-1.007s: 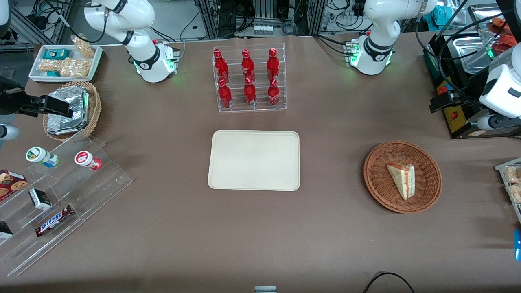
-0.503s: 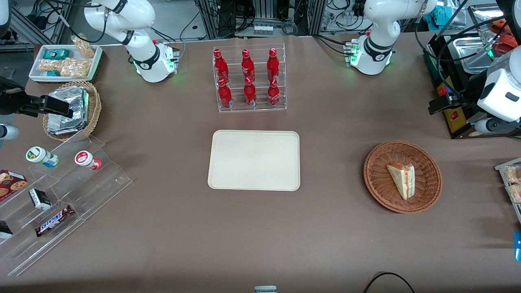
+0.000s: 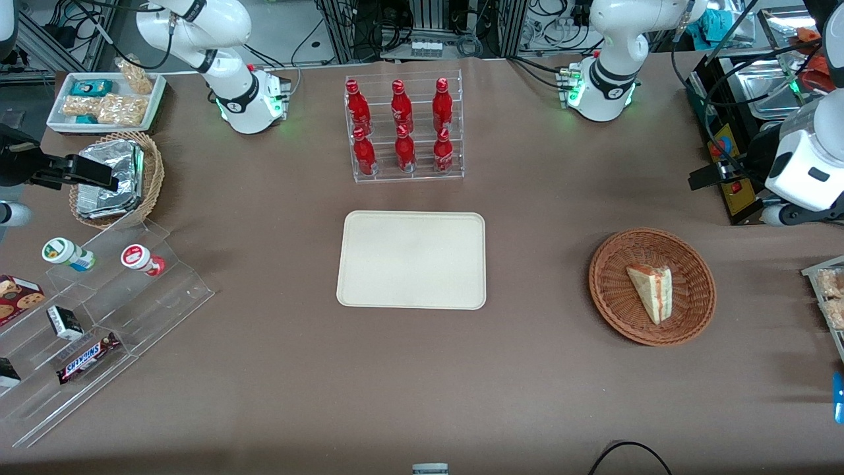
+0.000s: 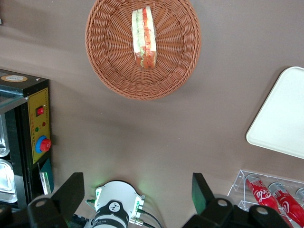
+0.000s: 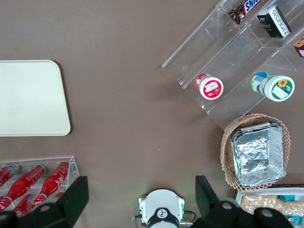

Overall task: Place sandwich from basket to tray
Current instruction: 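Move the open left gripper down over the sandwich in the wicker basket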

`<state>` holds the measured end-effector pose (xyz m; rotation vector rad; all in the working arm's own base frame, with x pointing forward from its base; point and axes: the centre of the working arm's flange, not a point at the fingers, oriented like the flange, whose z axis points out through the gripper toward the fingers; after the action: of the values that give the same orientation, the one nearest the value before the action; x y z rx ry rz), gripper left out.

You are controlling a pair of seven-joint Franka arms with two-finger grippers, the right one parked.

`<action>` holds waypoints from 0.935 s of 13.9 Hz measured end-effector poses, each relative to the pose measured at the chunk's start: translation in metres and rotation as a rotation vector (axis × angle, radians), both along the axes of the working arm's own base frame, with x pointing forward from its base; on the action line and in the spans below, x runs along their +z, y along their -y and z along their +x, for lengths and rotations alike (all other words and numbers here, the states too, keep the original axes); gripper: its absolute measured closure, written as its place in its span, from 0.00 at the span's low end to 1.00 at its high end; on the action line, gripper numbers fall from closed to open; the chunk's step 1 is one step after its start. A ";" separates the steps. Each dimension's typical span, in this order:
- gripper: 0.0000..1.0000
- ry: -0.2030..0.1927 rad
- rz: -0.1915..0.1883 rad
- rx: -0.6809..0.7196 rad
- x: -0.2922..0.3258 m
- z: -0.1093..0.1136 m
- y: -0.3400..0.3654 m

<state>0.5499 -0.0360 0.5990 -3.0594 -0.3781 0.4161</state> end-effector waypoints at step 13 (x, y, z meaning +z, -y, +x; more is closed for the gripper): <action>0.00 0.114 0.004 0.087 -0.185 0.009 -0.034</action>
<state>0.5591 -0.0023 0.4136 -3.0798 -0.5170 0.2437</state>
